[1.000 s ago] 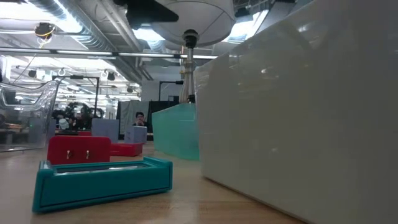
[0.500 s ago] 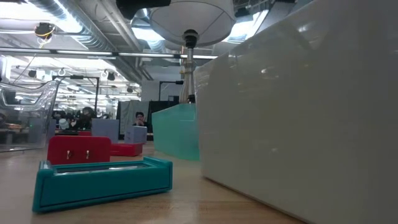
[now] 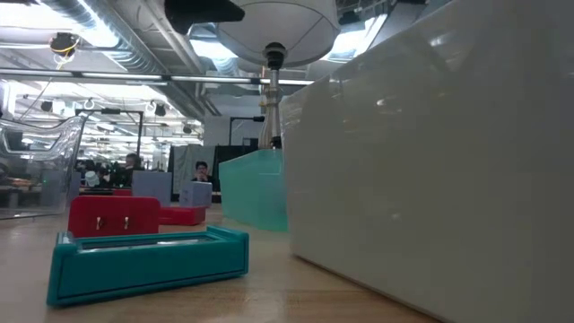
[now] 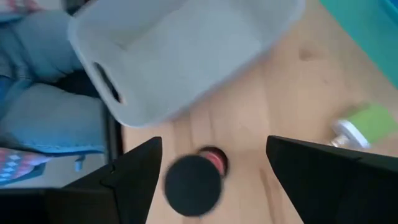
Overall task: Pick & Place Office items
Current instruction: Put the red hourglass into the green bin
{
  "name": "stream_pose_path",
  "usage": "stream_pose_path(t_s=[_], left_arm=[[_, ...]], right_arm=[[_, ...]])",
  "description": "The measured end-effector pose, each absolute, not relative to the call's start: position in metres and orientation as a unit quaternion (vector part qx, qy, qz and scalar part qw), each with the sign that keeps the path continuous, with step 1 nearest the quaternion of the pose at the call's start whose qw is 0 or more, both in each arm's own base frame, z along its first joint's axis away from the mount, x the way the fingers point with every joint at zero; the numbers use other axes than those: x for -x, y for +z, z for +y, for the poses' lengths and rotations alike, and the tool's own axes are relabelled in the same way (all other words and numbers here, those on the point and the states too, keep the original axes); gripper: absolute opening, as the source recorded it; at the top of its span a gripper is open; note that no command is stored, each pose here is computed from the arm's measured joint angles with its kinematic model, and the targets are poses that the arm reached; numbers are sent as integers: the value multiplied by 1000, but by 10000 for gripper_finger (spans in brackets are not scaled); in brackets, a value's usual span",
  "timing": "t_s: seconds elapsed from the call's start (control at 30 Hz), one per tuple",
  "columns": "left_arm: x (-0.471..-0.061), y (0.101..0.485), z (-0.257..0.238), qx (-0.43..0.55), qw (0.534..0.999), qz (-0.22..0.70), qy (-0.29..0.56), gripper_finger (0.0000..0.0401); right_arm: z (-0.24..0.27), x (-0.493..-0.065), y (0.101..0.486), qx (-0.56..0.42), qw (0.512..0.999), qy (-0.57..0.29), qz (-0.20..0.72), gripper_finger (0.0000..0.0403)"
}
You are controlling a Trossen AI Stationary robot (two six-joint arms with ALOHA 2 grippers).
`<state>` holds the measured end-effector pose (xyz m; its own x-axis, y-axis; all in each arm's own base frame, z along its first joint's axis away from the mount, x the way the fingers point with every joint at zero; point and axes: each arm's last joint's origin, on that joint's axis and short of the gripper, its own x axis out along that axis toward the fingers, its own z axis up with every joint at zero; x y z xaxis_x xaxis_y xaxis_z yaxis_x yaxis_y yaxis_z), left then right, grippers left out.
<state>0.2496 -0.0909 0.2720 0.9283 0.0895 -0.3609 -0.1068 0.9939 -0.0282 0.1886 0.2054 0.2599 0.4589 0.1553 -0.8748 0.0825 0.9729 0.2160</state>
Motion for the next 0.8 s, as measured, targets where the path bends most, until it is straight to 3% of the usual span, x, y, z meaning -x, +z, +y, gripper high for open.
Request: stream_pose_path(t_s=[0.33, 0.8], left_arm=[[-250, 272, -90, 23, 981, 180, 64, 251], [-249, 272, -89, 45, 980, 173, 90, 251]], right_arm=[[214, -185, 261, -105, 882, 4, 460, 290], [209, -191, 261, -152, 880, -33, 449, 291]])
